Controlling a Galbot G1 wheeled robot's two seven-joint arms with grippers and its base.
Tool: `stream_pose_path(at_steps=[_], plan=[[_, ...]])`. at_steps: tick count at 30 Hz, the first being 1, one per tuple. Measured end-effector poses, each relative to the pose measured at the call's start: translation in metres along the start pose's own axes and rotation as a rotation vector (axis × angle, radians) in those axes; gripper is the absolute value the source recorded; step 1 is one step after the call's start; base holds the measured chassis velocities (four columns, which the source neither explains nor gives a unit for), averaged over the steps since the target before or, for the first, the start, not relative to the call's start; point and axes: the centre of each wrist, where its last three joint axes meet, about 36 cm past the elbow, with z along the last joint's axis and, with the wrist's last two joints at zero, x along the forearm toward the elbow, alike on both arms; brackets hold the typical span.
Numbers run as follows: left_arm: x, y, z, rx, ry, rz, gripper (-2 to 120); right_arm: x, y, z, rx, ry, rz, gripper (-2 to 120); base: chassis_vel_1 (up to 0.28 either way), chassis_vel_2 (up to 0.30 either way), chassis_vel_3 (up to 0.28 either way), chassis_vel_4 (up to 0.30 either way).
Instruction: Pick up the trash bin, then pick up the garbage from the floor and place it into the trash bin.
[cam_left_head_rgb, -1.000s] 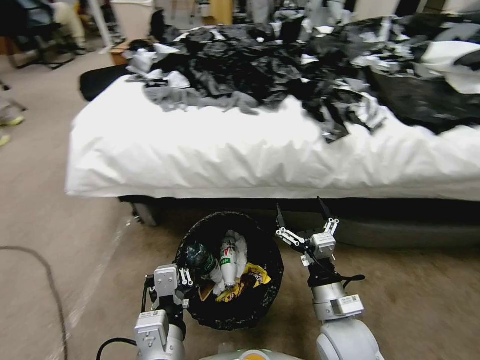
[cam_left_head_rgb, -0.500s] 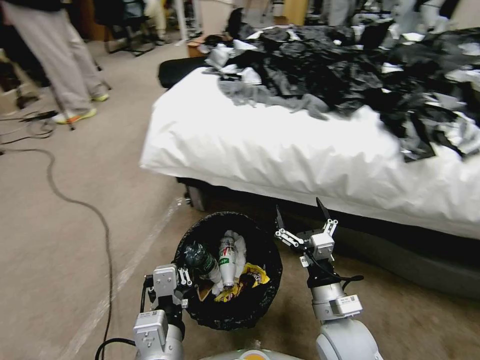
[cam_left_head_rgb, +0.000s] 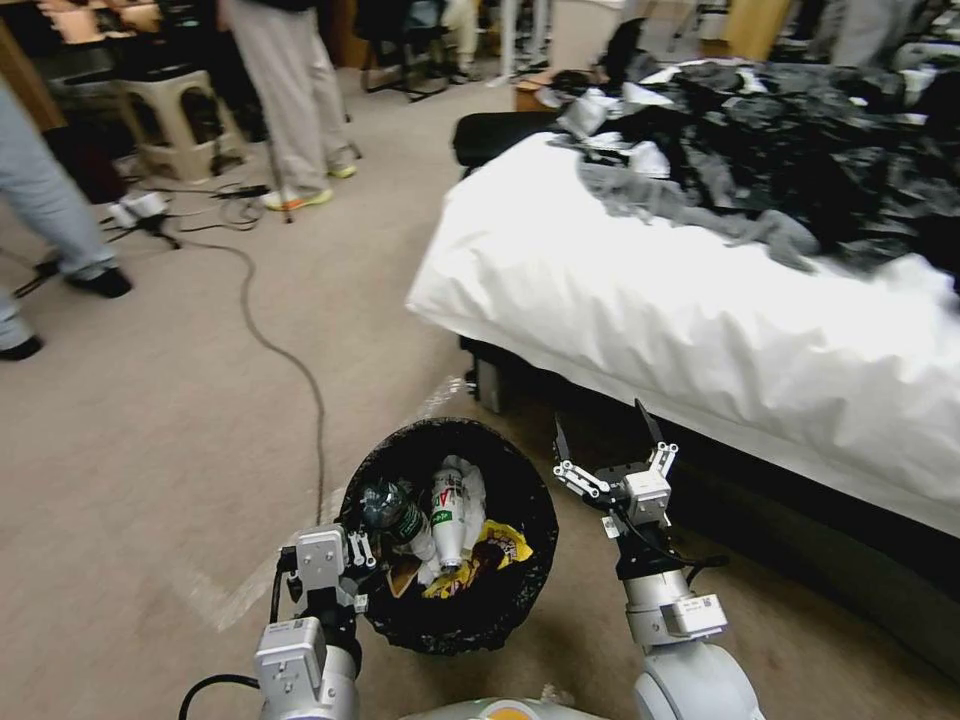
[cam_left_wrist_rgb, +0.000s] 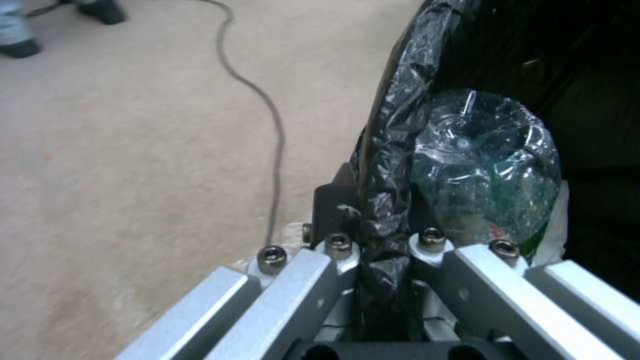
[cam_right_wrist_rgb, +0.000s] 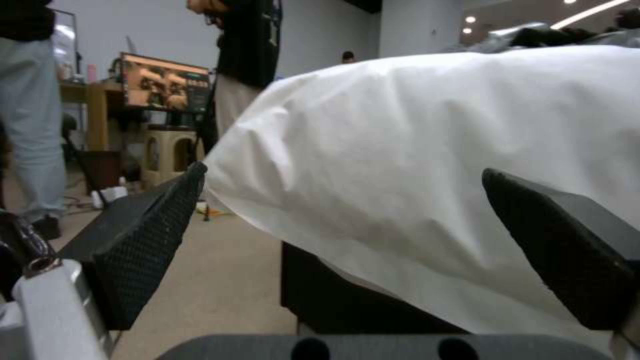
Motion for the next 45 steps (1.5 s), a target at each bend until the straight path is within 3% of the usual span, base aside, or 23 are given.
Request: stream_pose_path(at_steps=[45], plan=[[-0.005,0.010,-0.013,0.027,-0.025,-0.034,0,0.005,-0.014,0.010,0.053,0.004,-0.001,100,0.119,0.125,0.128,0.123]])
